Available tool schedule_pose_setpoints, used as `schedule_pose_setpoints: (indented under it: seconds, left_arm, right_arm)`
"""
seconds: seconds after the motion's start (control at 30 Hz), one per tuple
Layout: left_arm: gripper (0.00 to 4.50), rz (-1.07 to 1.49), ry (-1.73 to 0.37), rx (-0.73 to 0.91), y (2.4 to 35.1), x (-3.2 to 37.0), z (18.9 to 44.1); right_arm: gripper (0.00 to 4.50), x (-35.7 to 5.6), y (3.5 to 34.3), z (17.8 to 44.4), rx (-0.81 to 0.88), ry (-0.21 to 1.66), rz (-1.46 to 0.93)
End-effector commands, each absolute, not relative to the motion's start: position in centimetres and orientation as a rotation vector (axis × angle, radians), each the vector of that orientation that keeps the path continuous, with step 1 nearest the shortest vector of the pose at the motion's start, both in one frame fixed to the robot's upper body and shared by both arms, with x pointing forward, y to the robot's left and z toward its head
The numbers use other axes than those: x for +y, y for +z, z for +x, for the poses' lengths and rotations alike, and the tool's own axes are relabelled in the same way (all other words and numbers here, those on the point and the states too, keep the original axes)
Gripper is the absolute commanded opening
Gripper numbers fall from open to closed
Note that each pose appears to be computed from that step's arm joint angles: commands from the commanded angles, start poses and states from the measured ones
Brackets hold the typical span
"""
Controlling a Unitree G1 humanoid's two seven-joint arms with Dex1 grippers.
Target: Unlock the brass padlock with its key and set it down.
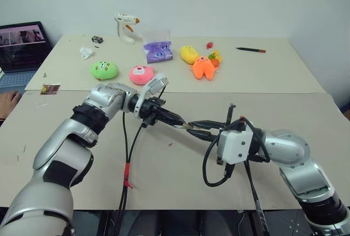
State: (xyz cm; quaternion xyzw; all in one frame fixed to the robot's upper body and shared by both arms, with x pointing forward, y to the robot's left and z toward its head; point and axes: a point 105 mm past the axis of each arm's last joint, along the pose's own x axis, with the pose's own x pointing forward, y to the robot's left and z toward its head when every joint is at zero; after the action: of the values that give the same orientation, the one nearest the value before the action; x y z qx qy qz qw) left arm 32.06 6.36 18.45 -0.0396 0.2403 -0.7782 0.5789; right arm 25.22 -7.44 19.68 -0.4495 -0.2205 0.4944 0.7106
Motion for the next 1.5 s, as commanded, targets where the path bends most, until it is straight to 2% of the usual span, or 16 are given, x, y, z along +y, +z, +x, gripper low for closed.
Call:
schedule_pose_setpoints:
  seconds: [0.03,0.43,0.73,0.87,0.97,1.03,1.07,1.13,1.27,1.43,1.5]
  left_arm:
    - [0.05,-0.095,-1.868,0.54,19.1,6.2,31.6]
    - [0.05,-0.101,-1.864,0.536,19.1,6.3,31.6]
    - [0.05,-0.097,-1.862,0.529,19.1,6.4,31.6]
    - [0.05,-0.074,-1.835,0.452,20.4,6.3,32.7]
    - [0.05,-0.091,-1.829,0.357,22.7,6.2,33.2]
    - [0.56,-0.072,-1.834,0.314,23.9,6.6,32.9]
    - [0.67,-0.059,-1.834,0.305,24.2,6.8,32.7]
    - [1.42,0.005,-1.832,0.298,24.2,7.3,32.2]
    - [2.91,0.371,-1.759,0.327,21.5,9.3,31.3]
    - [4.47,0.634,-1.627,0.333,19.9,11.8,29.8]
    - [4.47,0.619,-1.566,0.31,20.6,12.0,29.7]
  right_arm:
    - [0.09,-8.9,20.7,26.8,-0.495,0.999,-1.044]
    - [0.09,-9.4,21.6,27.7,-0.514,0.976,-1.068]
    - [0.09,-9.2,21.1,27.2,-0.503,0.993,-1.067]
    - [0.09,-9.0,18.8,26.9,-0.46,1.025,-1.08]
    - [0.09,-9.1,18.3,27.0,-0.453,1.026,-1.085]
    - [0.09,-9.1,18.6,27.1,-0.462,1.016,-1.083]
    - [0.09,-9.1,18.7,27.2,-0.466,1.013,-1.083]
    - [0.09,-9.1,18.7,27.3,-0.468,1.013,-1.082]
    - [0.09,-9.1,18.4,27.4,-0.467,1.021,-1.084]
    - [0.09,-8.6,17.1,27.3,-0.436,1.074,-1.052]
    - [0.09,-8.2,16.0,26.9,-0.414,1.114,-1.058]
